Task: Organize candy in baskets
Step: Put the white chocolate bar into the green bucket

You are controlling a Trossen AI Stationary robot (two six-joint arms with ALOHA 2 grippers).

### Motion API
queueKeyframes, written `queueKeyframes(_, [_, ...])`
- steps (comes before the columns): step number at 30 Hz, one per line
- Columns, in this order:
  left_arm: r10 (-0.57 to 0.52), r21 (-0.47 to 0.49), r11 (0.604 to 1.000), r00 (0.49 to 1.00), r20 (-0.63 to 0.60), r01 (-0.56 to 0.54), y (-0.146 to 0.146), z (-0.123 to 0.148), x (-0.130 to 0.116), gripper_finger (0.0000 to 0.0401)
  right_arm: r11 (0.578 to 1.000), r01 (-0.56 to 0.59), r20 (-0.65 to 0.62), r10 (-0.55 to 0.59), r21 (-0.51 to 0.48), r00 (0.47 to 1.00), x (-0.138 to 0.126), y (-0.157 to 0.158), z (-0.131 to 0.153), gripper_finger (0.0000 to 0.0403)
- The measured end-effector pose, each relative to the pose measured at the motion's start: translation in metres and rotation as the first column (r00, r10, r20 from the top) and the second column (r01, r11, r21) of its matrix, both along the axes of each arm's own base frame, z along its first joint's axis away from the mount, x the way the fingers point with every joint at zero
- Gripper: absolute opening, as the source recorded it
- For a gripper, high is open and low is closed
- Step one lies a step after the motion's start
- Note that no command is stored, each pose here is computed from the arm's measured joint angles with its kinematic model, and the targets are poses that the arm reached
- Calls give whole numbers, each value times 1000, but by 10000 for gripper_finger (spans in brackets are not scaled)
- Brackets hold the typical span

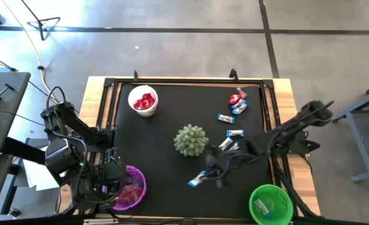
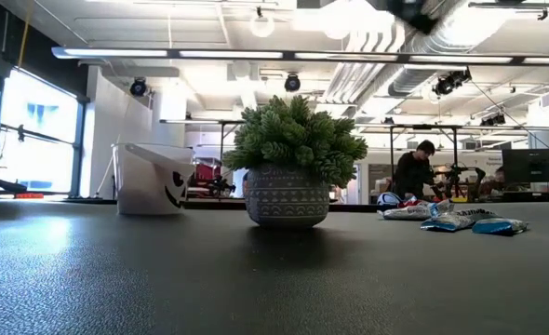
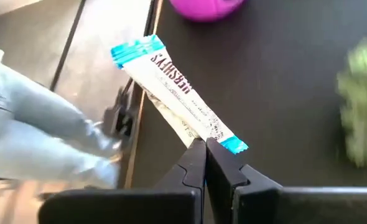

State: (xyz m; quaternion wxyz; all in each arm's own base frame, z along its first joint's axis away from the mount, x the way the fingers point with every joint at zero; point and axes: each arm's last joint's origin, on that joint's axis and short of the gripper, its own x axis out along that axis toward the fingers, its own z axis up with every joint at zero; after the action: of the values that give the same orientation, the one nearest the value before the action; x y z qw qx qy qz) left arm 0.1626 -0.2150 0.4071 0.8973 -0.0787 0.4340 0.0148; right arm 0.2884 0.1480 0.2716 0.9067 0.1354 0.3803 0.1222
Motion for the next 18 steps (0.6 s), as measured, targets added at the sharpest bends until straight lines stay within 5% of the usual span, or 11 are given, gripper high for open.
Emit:
queueKeyframes(11, [72, 27, 997, 995, 65, -74, 8, 2, 11, 101, 948, 157, -248, -87, 278, 965, -104, 5, 56, 0])
queueKeyframes(18, [171, -7, 985, 966, 193, -173, 19, 9, 37, 101, 933, 239, -563, -49, 268, 825, -152, 13, 51, 0])
